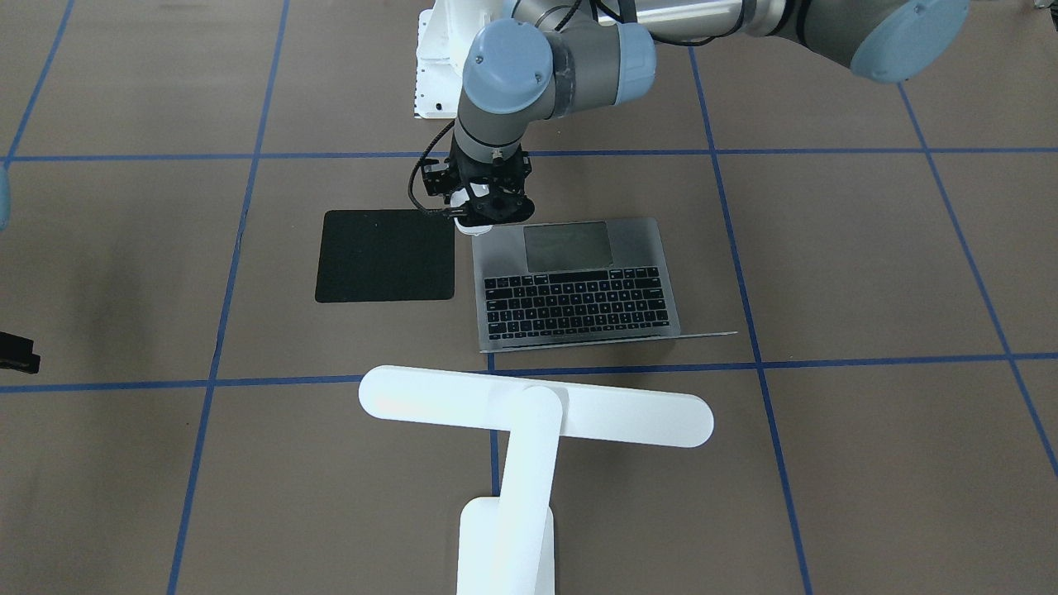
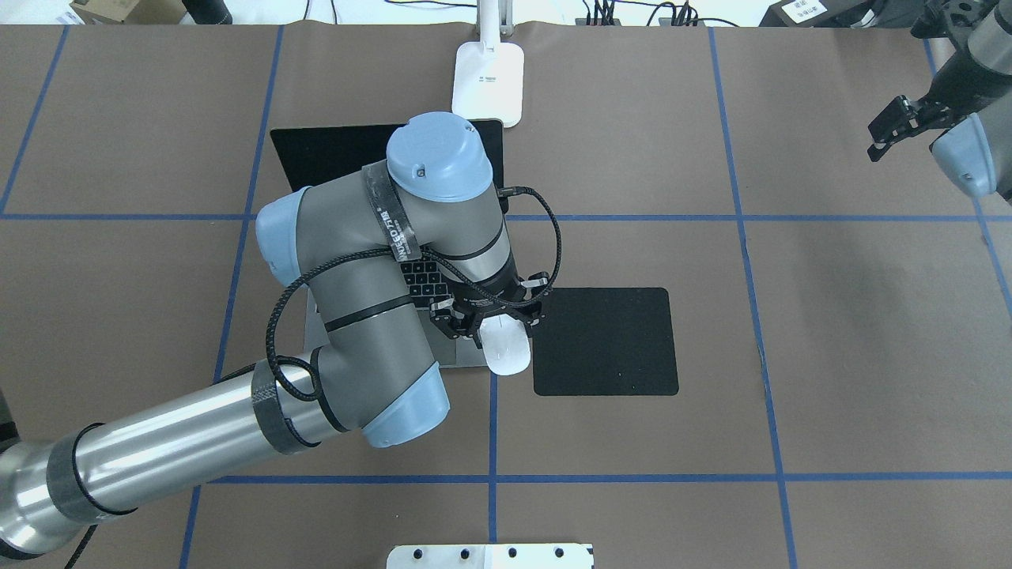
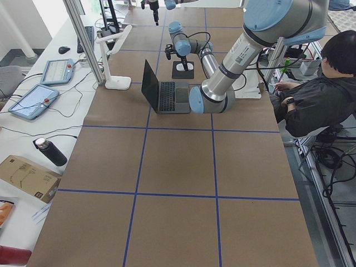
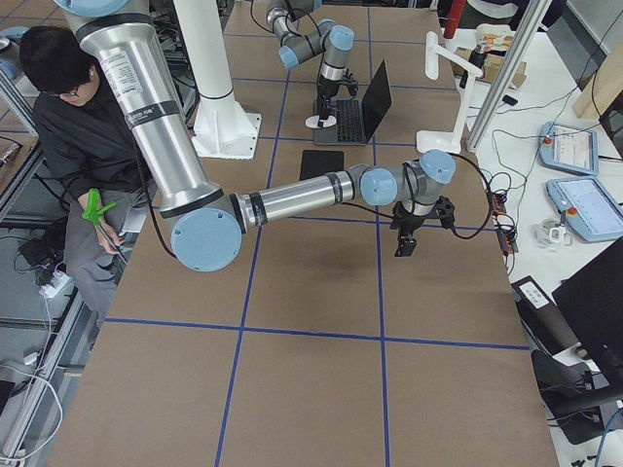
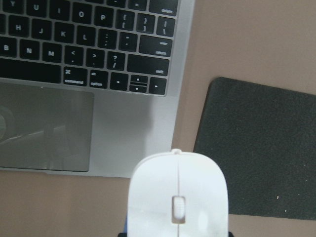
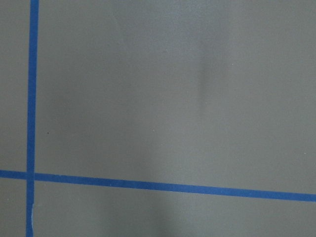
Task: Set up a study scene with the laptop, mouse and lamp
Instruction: 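Lower the white mouse onto the black mouse pad with the left gripper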
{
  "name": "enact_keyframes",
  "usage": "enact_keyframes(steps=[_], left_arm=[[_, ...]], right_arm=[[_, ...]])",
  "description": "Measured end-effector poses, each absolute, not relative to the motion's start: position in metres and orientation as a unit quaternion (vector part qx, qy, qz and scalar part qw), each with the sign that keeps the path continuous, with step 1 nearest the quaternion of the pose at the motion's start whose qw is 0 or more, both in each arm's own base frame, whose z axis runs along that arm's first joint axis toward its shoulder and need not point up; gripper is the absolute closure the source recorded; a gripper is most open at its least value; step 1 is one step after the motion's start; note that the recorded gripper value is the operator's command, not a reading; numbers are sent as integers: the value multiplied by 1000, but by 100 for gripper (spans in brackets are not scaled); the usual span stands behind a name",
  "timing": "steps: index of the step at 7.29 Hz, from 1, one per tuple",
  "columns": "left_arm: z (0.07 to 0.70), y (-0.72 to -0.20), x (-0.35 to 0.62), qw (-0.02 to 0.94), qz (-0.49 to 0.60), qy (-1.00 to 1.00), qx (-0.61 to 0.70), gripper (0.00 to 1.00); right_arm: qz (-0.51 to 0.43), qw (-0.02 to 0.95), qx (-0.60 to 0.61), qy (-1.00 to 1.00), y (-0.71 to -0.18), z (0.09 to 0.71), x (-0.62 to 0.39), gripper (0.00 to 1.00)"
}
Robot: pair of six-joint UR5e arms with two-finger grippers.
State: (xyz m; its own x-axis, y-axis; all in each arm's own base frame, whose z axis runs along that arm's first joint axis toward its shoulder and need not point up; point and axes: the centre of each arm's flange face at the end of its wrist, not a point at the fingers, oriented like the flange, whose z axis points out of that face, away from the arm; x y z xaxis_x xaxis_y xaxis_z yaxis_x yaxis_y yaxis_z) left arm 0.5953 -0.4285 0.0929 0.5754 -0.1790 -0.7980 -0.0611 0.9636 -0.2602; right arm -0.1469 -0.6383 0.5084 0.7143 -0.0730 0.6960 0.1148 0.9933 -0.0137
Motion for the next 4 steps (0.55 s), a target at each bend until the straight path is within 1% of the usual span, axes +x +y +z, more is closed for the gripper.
enact_keyframes(steps=[2, 4], left_arm=[[77, -435, 631, 879, -31, 463, -110, 100], [86, -442, 660, 876, -28, 472, -93, 100]], right_arm=[[-51, 925, -28, -374, -638, 509, -147, 1], [-51, 926, -28, -374, -638, 508, -147, 1]])
